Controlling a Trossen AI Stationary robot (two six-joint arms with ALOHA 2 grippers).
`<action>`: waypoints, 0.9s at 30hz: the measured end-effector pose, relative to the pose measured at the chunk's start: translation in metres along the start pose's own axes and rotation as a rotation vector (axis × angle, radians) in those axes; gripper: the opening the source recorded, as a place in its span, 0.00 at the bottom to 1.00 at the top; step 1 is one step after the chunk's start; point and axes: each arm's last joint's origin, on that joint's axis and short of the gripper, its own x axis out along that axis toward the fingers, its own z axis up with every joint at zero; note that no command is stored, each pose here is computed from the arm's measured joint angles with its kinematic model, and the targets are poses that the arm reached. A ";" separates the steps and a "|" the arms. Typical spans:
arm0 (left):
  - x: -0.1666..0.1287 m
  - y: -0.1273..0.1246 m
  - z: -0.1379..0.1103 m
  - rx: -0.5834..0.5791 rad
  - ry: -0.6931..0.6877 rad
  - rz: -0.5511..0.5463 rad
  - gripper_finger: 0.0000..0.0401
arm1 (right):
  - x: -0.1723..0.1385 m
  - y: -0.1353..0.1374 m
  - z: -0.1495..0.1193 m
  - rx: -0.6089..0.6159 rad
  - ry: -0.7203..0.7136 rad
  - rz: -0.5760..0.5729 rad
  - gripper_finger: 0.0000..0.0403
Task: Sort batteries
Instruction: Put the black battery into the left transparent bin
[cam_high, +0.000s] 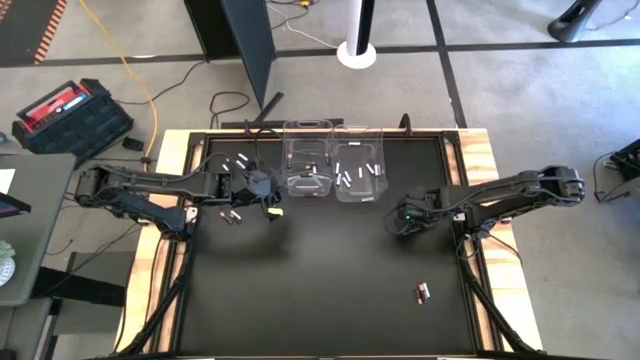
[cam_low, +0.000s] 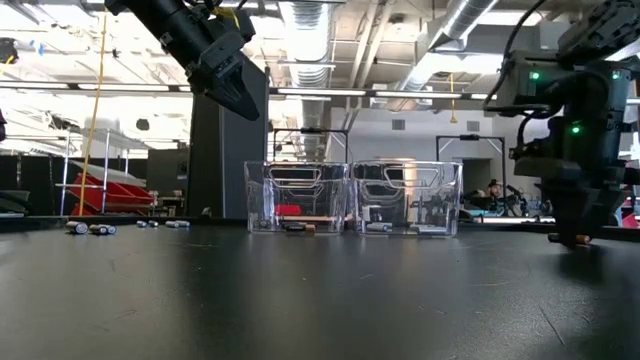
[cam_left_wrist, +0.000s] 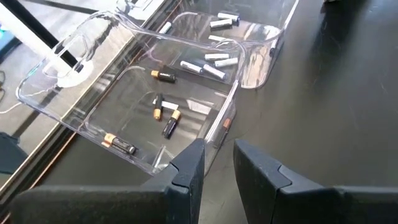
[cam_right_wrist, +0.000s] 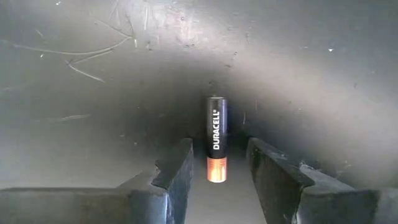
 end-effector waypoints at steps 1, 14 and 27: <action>0.000 0.000 0.000 -0.002 0.000 0.000 0.21 | 0.000 0.001 -0.001 -0.005 -0.003 -0.002 0.44; 0.000 0.000 0.000 0.004 0.001 0.000 0.21 | 0.001 0.004 -0.001 -0.008 -0.022 0.040 0.21; 0.000 0.000 0.000 0.004 0.001 0.000 0.21 | -0.013 0.017 0.007 0.000 -0.026 0.102 0.14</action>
